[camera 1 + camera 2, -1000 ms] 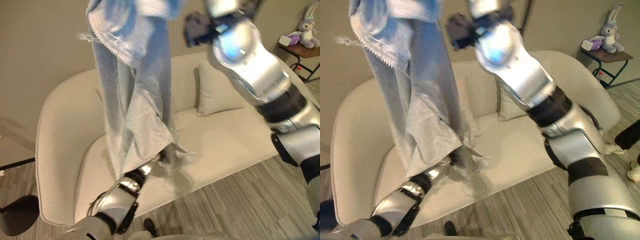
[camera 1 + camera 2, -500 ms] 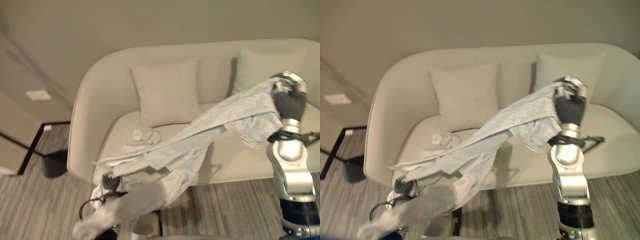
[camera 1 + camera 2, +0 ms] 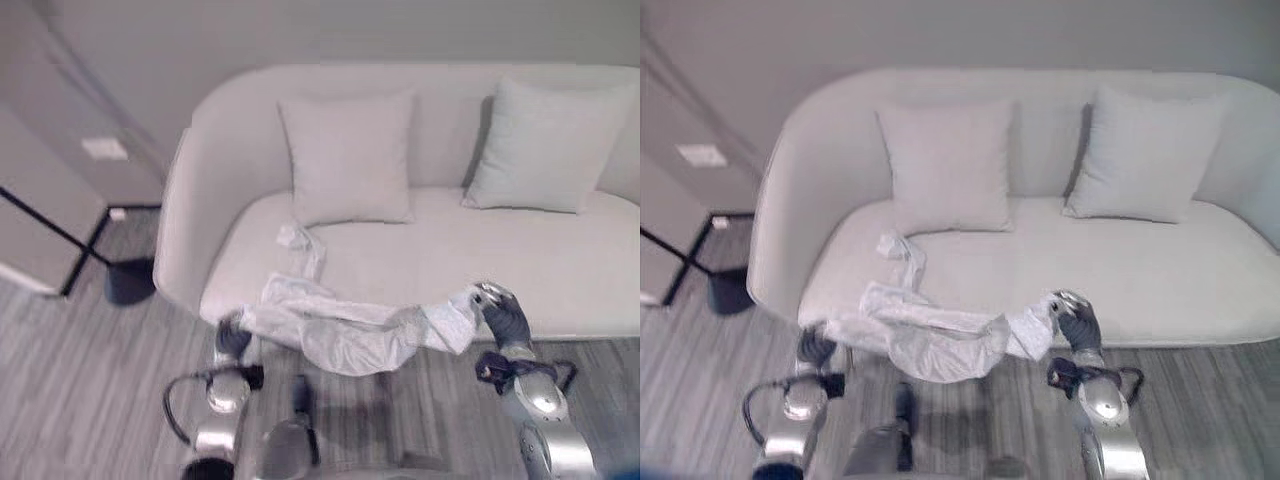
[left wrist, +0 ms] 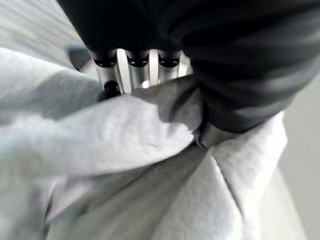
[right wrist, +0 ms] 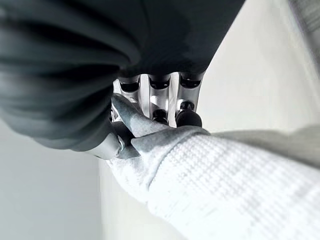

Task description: Hang the clothes on the sofa on the clothes rack.

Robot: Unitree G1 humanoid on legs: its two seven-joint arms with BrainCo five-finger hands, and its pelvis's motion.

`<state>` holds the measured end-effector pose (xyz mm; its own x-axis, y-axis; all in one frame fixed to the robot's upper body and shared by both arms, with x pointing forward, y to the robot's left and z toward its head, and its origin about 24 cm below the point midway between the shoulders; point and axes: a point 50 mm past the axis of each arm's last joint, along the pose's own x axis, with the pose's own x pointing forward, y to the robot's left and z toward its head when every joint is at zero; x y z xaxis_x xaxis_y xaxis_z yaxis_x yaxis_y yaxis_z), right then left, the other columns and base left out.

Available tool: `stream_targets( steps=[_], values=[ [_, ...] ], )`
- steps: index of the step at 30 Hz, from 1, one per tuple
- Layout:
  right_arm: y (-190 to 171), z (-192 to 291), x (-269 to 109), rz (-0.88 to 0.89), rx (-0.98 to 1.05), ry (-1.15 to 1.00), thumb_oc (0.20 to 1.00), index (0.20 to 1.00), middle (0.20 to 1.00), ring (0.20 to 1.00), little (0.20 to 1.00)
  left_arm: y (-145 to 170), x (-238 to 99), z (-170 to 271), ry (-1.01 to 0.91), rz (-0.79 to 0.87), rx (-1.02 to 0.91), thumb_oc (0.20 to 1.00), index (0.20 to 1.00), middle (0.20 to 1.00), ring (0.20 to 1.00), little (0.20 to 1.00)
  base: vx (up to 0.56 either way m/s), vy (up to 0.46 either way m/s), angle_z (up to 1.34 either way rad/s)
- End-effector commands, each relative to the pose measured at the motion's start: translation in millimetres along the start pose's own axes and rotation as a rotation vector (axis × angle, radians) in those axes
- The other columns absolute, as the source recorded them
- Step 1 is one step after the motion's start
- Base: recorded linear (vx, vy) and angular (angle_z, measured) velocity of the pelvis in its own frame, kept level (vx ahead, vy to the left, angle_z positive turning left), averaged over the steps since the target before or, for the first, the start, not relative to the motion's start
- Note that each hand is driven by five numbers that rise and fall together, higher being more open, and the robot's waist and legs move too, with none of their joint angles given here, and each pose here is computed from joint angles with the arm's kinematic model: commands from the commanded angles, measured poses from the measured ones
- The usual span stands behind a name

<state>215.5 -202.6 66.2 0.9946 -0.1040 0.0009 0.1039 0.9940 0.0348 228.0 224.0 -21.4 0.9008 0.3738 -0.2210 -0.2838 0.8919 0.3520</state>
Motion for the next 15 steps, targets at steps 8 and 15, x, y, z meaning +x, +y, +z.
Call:
stream_targets(
  steps=[8,15],
  values=[
    [-25,26,12,-0.161,-0.037,-0.143,0.200,0.200,0.200,0.200,0.200,-16,5,42,-0.202,-0.098,-0.046,0.200,0.200,0.200,0.200,0.200,0.10,0.820,0.85],
    [-12,25,22,-0.110,0.002,-0.136,0.200,0.200,0.200,0.200,0.200,28,18,45,-0.264,-0.008,0.194,0.200,0.200,0.200,0.200,0.200,0.05,0.626,-0.37]
  ],
)
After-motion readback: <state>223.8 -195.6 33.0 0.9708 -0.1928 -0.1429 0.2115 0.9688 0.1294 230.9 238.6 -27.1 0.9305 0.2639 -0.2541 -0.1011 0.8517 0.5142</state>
